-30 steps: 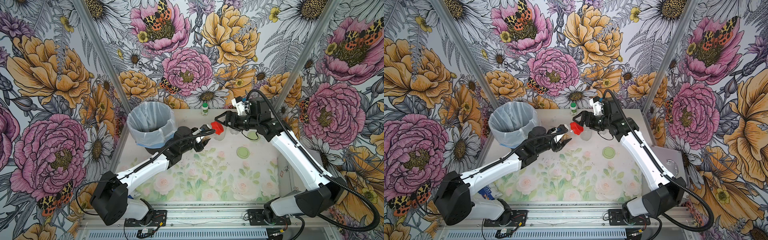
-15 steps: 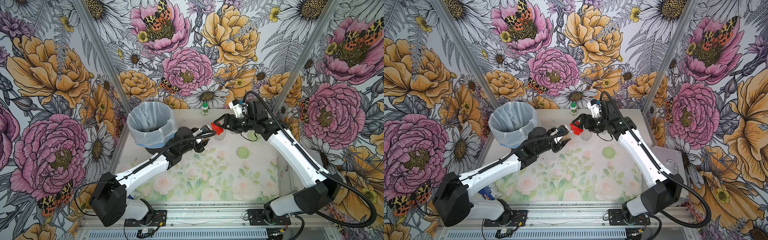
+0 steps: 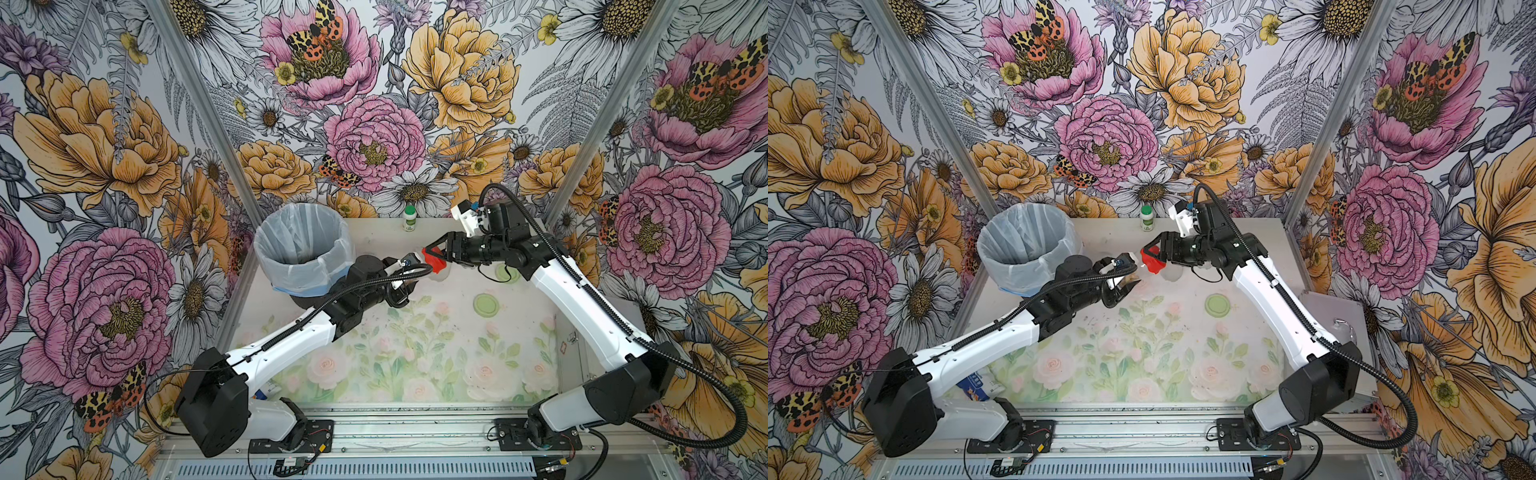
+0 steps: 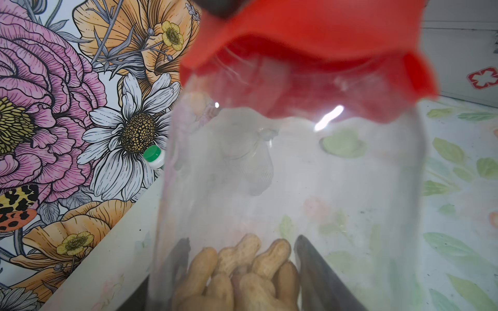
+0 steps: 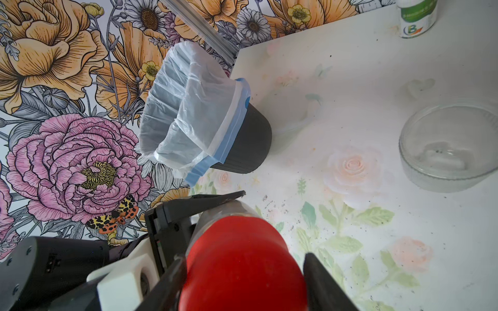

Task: Empty moldy peanuts from jars
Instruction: Unscrew the lid from the jar.

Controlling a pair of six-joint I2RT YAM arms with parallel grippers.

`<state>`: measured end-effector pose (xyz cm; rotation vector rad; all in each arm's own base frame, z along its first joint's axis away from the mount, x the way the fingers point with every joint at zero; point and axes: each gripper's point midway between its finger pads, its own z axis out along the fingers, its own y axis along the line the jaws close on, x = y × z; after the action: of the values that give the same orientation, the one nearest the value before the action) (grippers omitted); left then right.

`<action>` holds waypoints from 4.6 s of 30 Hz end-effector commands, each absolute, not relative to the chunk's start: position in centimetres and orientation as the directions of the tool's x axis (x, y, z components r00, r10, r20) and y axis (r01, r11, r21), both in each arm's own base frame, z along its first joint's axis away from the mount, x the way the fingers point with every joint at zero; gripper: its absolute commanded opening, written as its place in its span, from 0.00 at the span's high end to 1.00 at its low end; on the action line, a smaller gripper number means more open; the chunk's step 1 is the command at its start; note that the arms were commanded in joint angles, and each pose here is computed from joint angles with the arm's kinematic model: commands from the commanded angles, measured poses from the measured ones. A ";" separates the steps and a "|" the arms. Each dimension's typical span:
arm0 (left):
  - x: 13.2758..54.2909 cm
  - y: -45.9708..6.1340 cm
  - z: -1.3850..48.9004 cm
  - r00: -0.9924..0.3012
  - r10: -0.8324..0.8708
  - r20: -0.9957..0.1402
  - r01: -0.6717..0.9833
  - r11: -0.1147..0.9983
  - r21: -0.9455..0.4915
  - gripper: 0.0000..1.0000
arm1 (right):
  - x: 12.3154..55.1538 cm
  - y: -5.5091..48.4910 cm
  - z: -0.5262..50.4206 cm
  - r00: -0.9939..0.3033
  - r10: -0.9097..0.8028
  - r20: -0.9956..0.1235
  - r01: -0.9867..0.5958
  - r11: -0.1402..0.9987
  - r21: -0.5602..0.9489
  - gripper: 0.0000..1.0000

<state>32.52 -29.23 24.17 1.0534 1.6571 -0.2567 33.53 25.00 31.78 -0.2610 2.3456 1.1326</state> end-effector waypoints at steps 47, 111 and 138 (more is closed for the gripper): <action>32.5 -28.7 27.8 0.012 0.376 -0.927 0.756 0.603 0.254 0.65 | 30.7 26.3 34.6 -0.788 -0.057 -0.613 -0.536 0.555 0.637 0.19; 32.2 -28.6 27.0 0.041 0.423 -0.905 0.738 0.598 0.313 0.68 | 33.0 26.2 35.6 -0.804 0.145 -0.577 -0.363 0.648 0.669 0.11; 32.2 -28.2 28.1 0.058 0.404 -0.913 0.733 0.603 0.314 0.68 | 32.7 26.4 32.4 -0.822 0.105 -0.560 -0.346 0.689 0.637 0.18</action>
<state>31.93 -28.19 24.94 1.0260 1.6481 -0.3213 32.51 26.19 32.70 -0.1659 2.3313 1.0571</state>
